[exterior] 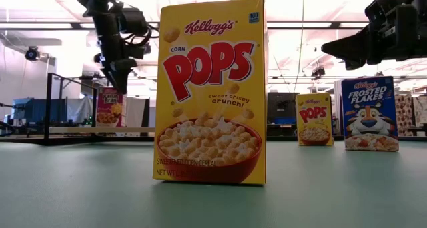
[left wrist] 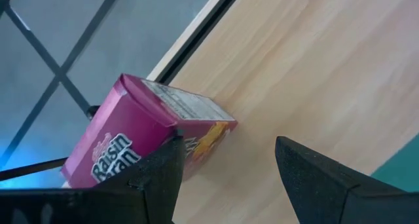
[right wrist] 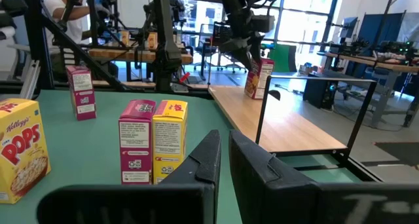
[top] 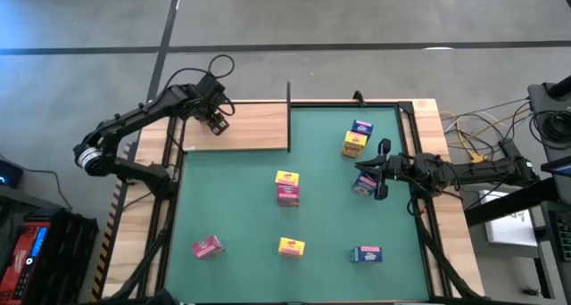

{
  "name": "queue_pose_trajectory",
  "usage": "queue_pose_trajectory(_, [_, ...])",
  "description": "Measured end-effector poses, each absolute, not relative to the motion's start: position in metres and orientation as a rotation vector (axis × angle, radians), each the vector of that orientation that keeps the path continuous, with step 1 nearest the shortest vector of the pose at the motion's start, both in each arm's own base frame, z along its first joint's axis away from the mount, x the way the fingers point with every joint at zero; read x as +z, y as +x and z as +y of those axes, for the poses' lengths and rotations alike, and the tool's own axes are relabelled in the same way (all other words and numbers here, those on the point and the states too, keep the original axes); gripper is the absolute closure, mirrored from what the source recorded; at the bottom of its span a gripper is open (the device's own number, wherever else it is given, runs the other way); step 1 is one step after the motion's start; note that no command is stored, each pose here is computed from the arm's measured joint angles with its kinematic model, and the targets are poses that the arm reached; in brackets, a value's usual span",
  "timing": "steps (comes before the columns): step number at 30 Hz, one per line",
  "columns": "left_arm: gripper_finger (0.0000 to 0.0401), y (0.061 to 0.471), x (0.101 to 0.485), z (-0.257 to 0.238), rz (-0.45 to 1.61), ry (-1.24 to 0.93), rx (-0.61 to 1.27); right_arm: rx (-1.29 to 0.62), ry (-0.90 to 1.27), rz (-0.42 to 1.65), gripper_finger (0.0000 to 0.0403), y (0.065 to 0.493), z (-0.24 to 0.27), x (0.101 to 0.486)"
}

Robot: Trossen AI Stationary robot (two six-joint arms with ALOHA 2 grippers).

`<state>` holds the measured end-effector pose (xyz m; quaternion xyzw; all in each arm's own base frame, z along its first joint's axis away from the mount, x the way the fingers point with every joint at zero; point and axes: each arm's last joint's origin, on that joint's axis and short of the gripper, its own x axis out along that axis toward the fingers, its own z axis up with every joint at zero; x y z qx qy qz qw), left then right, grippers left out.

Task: Stack cereal on shelf
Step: Put the top pink cereal box on the shelf, then put the bottom pink cereal box on the shelf aligned with the pink cereal box

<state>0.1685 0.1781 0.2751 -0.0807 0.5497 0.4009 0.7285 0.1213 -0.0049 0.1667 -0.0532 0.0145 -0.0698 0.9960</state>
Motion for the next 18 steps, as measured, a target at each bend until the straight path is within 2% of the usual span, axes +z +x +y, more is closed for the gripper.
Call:
queue_pose_trajectory(9, [0.0179,0.162,0.273,0.171,1.283,-0.230,0.870,-0.140,-0.107,0.030,0.0380,0.121,-0.005,0.167])
queue_pose_trajectory(18, [0.0179,0.163,0.275,0.148,1.286,-0.363,0.621,-0.140,-0.107,0.030,0.0380,0.121,-0.005,0.167])
